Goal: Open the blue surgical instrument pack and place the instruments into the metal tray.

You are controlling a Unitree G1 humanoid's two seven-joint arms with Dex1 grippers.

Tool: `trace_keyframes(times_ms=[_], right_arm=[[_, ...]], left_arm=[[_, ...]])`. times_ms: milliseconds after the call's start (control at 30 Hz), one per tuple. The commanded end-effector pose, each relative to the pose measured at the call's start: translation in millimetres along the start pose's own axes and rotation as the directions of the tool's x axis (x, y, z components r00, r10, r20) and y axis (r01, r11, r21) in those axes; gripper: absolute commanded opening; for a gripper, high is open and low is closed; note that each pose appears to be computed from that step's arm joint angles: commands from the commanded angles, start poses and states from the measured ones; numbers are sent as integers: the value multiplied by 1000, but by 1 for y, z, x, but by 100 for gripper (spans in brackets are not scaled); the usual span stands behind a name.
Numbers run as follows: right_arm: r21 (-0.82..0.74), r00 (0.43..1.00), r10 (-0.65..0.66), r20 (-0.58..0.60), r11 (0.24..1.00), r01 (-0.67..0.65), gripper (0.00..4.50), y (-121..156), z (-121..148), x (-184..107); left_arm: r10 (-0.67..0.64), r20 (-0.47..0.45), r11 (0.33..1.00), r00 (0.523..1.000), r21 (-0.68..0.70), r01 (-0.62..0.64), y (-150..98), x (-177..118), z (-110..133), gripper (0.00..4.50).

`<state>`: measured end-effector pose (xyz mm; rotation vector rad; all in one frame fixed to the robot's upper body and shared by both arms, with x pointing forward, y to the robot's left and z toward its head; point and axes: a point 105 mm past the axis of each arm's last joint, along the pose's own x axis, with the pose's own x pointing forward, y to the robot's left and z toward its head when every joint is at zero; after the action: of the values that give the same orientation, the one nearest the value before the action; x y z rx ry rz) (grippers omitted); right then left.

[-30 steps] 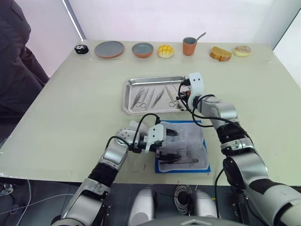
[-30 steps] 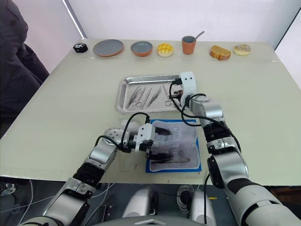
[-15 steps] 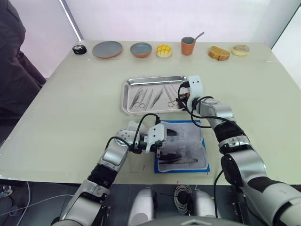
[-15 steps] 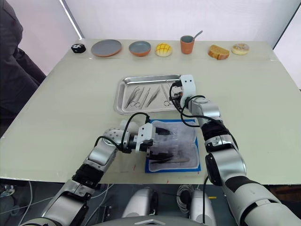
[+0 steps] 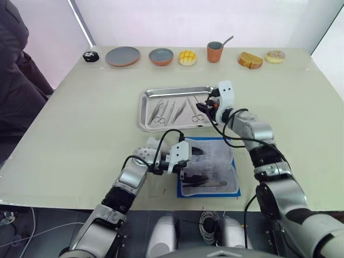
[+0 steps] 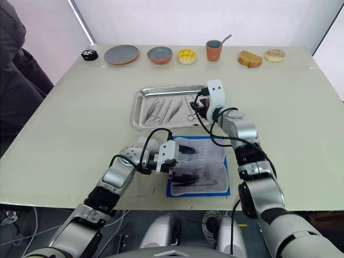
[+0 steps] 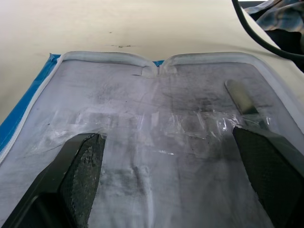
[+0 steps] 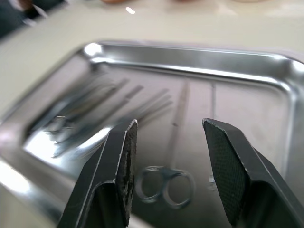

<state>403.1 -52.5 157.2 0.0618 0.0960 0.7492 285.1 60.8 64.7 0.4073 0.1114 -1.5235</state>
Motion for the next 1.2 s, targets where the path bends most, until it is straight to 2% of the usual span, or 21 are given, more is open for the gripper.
trace_keyframes(times_ms=[33, 233, 333, 367, 433, 467, 533, 700, 900, 1000, 1200], right_arm=[[-92, 971, 190, 144, 980, -178, 230, 17, 33, -41], [-121, 940, 332, 78, 939, -321, 230, 24, 23, -96], [-156, 922, 386, 20, 912, -379, 305, 24, 19, -125], [-169, 910, 415, -10, 896, -411, 366, 26, 17, -136], [-195, 894, 443, -71, 872, -448, 402, 23, 14, -160], [-202, 883, 457, -102, 860, -469, 437, 23, 13, -171], [-225, 871, 458, -175, 843, -489, 437, 16, 14, -200], [-259, 855, 435, -282, 824, -504, 437, 6, 25, -245], [-272, 829, 415, -375, 805, -526, 437, 3, 39, -277], [-281, 819, 416, -394, 794, -539, 437, 5, 43, -283], [-294, 819, 424, -386, 785, -545, 437, 21, 28, -257]], left_arm=[[6, -51, 998, 999, -55, -9, -1, -15, -23, 450], [-3, -47, 999, 999, -52, 0, 0, -16, -26, 450], [-10, -47, 999, 999, -50, 8, -1, -16, -27, 450], [-12, -47, 999, 999, -50, 10, -1, -16, -27, 450], [-15, -49, 999, 999, -49, 13, -1, -16, -27, 450], [-16, -49, 999, 999, -49, 13, 0, -16, -27, 450], [-19, -50, 999, 999, -48, 17, 0, -17, -27, 450], [-27, -48, 998, 998, -49, 25, 0, -16, -27, 450], [-35, -51, 998, 998, -49, 33, -2, -18, -27, 450], [-40, -51, 998, 998, -48, 37, -1, -16, -27, 450], [-45, -49, 998, 998, -42, 43, 0, -6, -24, 450]])
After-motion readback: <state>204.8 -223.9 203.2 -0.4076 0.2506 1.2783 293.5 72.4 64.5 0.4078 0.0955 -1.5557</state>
